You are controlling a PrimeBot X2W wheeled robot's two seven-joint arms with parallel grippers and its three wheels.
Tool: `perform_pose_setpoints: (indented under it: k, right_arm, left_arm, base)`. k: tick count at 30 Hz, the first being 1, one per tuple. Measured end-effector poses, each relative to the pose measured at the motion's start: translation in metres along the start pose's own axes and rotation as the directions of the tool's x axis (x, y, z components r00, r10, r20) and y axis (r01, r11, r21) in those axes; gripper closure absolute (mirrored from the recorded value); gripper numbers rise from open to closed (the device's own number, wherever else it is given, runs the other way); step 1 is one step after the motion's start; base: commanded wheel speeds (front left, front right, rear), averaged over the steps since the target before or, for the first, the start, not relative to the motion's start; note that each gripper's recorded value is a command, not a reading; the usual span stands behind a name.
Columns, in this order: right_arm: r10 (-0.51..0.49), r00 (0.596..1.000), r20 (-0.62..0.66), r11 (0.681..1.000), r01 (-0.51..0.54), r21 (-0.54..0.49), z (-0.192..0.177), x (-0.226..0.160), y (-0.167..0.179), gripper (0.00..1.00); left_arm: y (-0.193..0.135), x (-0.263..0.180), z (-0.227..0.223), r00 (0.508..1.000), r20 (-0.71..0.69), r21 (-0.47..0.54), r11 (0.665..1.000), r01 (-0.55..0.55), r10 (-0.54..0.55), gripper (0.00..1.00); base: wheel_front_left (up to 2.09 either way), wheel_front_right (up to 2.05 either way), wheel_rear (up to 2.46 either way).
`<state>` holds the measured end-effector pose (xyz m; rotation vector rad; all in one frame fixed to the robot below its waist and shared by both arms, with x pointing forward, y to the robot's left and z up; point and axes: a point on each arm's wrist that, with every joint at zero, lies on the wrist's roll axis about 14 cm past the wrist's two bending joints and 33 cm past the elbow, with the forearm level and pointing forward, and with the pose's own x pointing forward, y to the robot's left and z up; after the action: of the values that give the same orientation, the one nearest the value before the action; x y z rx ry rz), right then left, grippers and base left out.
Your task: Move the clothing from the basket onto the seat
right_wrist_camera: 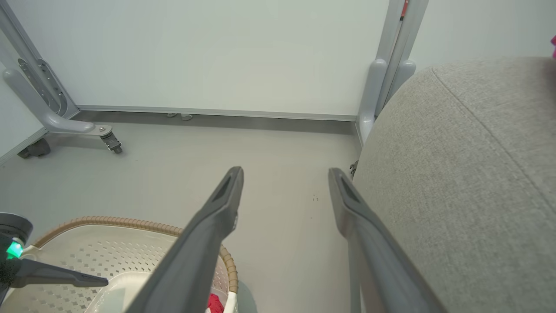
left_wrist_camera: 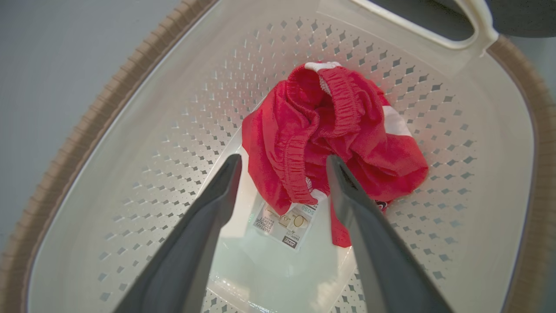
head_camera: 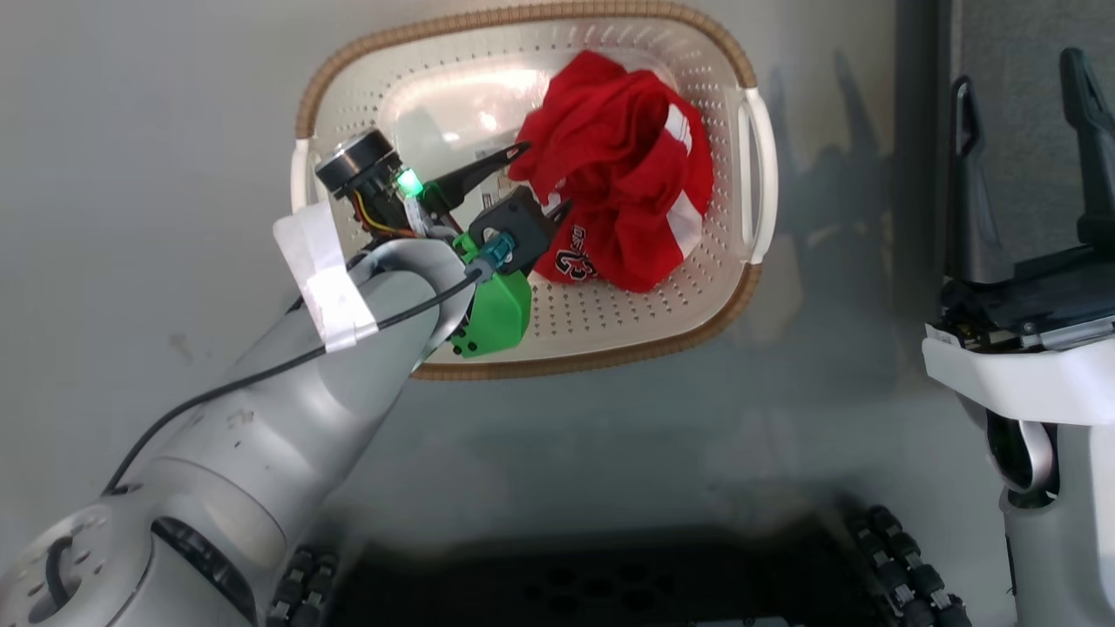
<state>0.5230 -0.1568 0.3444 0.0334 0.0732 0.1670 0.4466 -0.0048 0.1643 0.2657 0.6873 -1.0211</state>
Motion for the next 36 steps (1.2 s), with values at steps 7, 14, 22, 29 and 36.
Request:
perform_pose_setpoints:
  k: [7,14,22,29,36]
  right_arm:
    - [-0.016,1.000,0.011,1.000,0.016,0.020,-0.018,0.009,-0.002,0.00]
    - [0.003,1.000,-0.002,0.999,-0.003,0.033,-0.031,0.008,0.005,0.00]
    - [0.016,0.999,-0.037,0.999,-0.014,0.035,-0.037,-0.004,0.009,0.00]
    - [0.016,0.998,-0.053,1.000,-0.015,0.023,-0.033,-0.013,0.007,0.00]
    - [0.019,0.999,-0.048,1.000,-0.019,0.015,-0.027,-0.017,0.007,0.00]
  left_arm:
    - [-0.003,0.024,-0.037,0.997,-0.066,-0.028,0.999,0.047,-0.048,0.00]
    - [-0.006,0.040,-0.060,0.992,-0.100,-0.054,0.996,0.069,-0.074,0.00]
    - [-0.006,0.054,-0.066,0.991,-0.108,-0.082,0.994,0.066,-0.074,0.00]
    - [0.005,0.061,-0.066,0.993,-0.117,-0.068,0.998,0.000,-0.008,0.00]
    - [0.006,0.061,-0.072,0.989,-0.145,-0.063,0.998,-0.006,-0.004,0.00]
  base:
    - [0.00,0.00,0.00]
    - [0.00,0.00,0.00]
    - [0.00,0.00,0.00]
    - [0.00,0.00,0.00]
    - [0.00,0.00,0.00]
